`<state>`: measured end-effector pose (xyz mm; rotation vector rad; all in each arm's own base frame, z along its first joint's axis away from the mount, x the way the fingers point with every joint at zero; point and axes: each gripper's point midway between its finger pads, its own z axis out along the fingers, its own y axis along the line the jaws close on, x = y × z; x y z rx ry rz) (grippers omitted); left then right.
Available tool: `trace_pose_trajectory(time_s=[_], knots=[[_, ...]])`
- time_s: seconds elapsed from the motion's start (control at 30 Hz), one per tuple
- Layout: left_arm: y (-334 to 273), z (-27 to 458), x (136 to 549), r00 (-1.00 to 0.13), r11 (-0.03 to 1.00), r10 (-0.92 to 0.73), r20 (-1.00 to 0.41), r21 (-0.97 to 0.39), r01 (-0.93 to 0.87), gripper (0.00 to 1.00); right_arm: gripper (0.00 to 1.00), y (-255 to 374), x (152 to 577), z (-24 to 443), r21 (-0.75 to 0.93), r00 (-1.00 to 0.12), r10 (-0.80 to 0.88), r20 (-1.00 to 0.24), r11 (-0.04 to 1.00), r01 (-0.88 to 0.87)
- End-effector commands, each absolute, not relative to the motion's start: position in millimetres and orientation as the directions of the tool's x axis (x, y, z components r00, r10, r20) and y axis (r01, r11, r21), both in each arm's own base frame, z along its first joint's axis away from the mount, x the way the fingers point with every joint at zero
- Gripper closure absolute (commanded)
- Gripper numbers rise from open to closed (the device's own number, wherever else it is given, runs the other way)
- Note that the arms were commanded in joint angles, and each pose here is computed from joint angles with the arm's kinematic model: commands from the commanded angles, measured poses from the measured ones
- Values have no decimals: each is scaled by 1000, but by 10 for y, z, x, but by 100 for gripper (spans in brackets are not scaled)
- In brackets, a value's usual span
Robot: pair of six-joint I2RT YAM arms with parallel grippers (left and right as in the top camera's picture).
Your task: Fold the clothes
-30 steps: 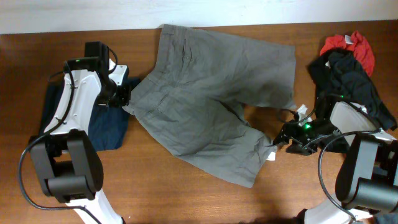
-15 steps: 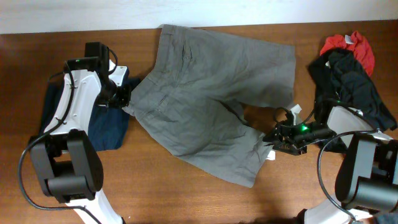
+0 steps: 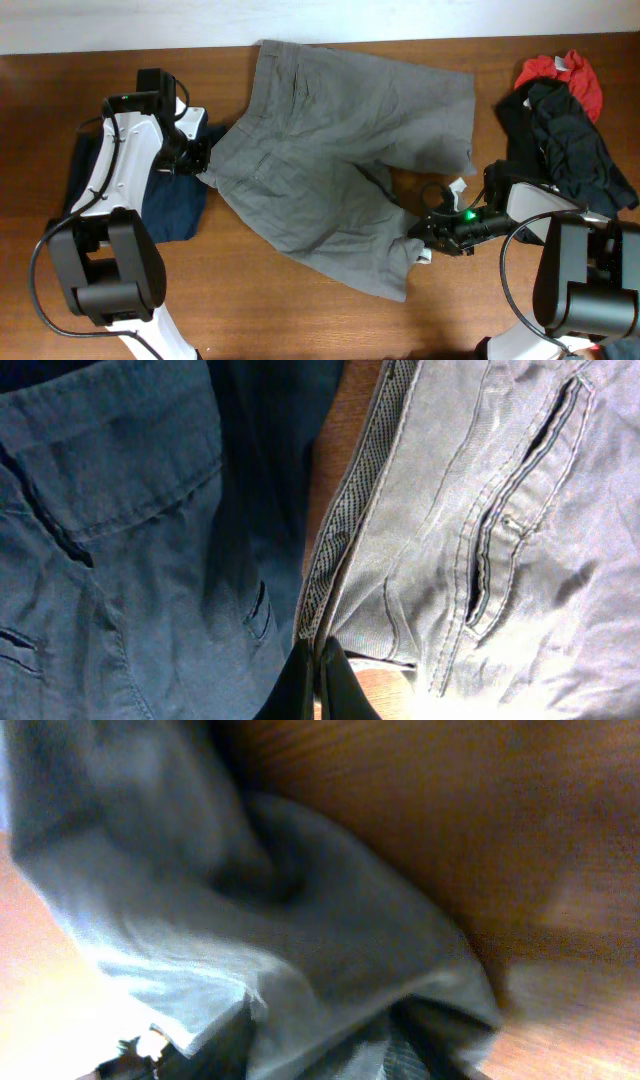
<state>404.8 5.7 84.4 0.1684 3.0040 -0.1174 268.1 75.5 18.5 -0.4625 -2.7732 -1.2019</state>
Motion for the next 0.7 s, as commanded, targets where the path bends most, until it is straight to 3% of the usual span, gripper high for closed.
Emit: trace_pose_trajectory(time_s=[0.0, 0.07, 0.33, 0.5, 0.67], knots=[[78, 923, 4067, -984, 993, 94, -152, -58, 104, 100, 84, 776, 2795, 224, 724, -955, 254, 151, 630, 282], [78, 922, 4063, -984, 993, 98, -150, -57, 108, 100, 93, 724, 2908, 249, 731, -959, 265, 104, 633, 254], [84, 921, 4055, -984, 993, 98, -146, -55, 107, 100, 93, 351, 3385, 718, 744, -937, 340, -81, 646, 170], [90, 920, 4056, -984, 993, 98, -146, -51, 106, 100, 94, 212, 3640, 1079, 706, -909, 282, -307, 708, -19], [116, 917, 4043, -985, 994, 98, -140, -37, 104, 100, 96, 244, 3736, 1219, 688, -877, 218, -428, 708, -160]])
